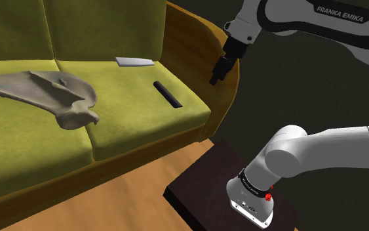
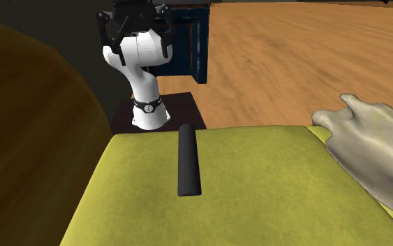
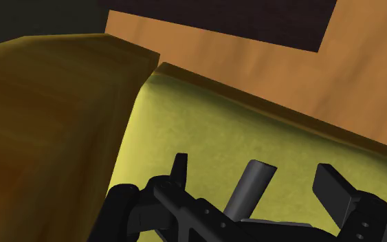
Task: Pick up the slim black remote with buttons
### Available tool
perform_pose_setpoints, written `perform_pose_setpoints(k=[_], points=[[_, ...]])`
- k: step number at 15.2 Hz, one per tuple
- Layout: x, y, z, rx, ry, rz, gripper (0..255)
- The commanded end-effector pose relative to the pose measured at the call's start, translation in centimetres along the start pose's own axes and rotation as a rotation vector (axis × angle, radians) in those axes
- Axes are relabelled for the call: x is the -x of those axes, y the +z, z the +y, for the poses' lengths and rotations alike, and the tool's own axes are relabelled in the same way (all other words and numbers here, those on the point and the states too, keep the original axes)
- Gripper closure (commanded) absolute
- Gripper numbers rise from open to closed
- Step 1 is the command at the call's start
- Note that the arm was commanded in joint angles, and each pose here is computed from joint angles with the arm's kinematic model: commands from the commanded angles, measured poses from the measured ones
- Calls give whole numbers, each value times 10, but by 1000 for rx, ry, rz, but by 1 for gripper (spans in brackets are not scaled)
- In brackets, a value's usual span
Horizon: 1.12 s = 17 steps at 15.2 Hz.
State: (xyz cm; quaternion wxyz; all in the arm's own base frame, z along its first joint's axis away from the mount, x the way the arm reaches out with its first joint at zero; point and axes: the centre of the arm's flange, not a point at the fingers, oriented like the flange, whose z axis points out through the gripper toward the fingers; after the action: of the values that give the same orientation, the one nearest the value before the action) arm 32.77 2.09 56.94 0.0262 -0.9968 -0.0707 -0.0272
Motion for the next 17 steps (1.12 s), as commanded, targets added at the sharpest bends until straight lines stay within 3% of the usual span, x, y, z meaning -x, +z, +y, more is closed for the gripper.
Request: perform_pose_setpoints(k=[1, 15, 17], points=[[0, 0, 0, 0, 0, 0, 0], [-145, 111, -32, -22, 367, -15, 0], [-149, 120, -32, -23, 380, -16, 0]])
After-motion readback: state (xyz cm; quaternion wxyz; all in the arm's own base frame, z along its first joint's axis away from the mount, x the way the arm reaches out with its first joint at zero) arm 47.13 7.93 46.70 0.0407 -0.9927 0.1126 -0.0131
